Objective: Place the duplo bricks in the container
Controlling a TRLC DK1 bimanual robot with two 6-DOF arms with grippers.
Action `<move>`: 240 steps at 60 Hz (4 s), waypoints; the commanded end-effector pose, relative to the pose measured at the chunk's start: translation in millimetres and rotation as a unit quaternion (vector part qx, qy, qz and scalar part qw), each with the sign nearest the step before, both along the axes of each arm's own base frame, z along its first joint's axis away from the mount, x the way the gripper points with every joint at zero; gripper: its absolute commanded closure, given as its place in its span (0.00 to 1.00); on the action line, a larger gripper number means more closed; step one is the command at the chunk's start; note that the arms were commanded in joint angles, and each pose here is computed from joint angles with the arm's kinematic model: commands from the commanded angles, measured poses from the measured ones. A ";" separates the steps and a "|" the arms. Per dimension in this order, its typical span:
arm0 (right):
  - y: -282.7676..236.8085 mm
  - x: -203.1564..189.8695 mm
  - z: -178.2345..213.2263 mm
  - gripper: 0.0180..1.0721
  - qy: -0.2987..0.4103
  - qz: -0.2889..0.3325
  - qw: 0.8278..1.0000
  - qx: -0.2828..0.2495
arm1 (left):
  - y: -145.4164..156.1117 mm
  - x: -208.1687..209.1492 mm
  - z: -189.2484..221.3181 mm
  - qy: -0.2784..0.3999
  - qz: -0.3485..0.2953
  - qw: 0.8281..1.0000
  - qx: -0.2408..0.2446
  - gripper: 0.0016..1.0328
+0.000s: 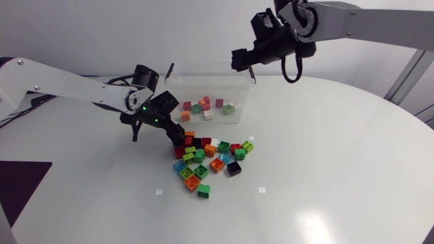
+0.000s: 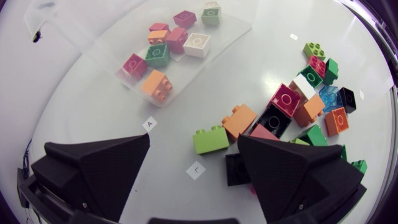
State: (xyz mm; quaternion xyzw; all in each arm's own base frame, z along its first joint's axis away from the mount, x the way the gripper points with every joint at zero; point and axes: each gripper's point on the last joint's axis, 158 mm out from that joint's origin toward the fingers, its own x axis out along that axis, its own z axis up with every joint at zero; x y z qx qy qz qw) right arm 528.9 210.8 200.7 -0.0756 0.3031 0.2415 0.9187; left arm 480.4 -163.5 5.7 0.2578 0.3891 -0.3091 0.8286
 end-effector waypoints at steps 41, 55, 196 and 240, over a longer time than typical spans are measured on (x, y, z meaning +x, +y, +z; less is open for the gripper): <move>-64.7 -97.6 -40.6 0.09 0.040 -0.025 0.998 0.031 | -11.7 1.7 -27.5 0.029 0.009 1.000 -0.002 0.26; -57.5 -124.4 -89.3 0.09 0.088 0.017 0.996 -0.018 | -11.4 0.8 -35.3 0.035 0.008 0.999 0.000 0.54; -34.0 -90.3 -140.3 0.74 0.121 0.080 0.980 -0.134 | -57.3 94.1 178.4 -0.156 0.056 0.976 -0.139 0.50; 35.6 -19.3 -4.8 0.74 -0.008 0.046 0.999 -0.007 | 14.1 -14.9 168.6 -0.142 -0.025 0.989 -0.046 0.05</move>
